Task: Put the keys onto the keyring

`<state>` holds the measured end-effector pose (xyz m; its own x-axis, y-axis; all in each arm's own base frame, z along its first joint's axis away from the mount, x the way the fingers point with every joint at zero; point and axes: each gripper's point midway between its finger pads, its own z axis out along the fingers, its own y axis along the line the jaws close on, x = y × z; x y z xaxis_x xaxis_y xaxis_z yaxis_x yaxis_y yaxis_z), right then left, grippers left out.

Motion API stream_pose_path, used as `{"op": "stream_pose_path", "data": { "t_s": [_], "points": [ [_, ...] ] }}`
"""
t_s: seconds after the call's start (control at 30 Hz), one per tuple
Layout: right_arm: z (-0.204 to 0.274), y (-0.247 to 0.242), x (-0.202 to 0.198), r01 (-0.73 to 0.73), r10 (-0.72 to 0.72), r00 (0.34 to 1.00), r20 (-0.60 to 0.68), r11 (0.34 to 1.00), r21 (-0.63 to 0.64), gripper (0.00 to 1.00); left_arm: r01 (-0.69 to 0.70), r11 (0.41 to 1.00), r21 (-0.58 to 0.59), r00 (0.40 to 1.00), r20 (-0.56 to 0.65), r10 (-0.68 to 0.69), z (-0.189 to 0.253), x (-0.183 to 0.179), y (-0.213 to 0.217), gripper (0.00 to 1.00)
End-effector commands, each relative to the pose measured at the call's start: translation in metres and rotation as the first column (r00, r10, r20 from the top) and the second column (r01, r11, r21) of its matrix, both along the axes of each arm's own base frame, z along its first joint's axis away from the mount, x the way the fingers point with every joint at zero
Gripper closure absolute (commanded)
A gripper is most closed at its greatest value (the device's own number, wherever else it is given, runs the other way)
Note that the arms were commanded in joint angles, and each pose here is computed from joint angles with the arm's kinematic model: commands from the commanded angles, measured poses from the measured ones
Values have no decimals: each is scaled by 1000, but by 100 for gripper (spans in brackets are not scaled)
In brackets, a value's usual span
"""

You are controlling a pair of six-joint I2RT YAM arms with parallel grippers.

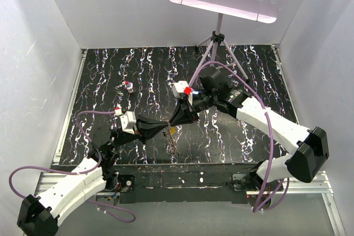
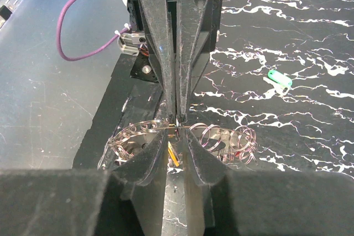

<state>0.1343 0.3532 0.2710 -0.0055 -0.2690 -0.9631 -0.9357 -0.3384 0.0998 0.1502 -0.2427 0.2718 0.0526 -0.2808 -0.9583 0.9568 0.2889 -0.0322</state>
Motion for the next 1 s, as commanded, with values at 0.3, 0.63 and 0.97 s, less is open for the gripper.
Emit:
{"op": "stream_pose_path", "data": {
  "t_s": [0.3, 0.63, 0.97],
  "points": [
    [18, 9, -1, -17, 16, 1000, 25, 999, 50, 77, -7, 998, -55, 998, 56, 10, 18, -4, 4, 100],
    [21, 11, -4, -26, 25, 1000, 19, 998, 54, 93, -7, 998, -60, 999, 51, 11, 18, -4, 4, 100],
    [18, 5, -3, -9, 9, 998, 54, 1000, 8, 99, -7, 998, -63, 1000, -2, 7, 15, -3, 4, 95]
  ]
}}
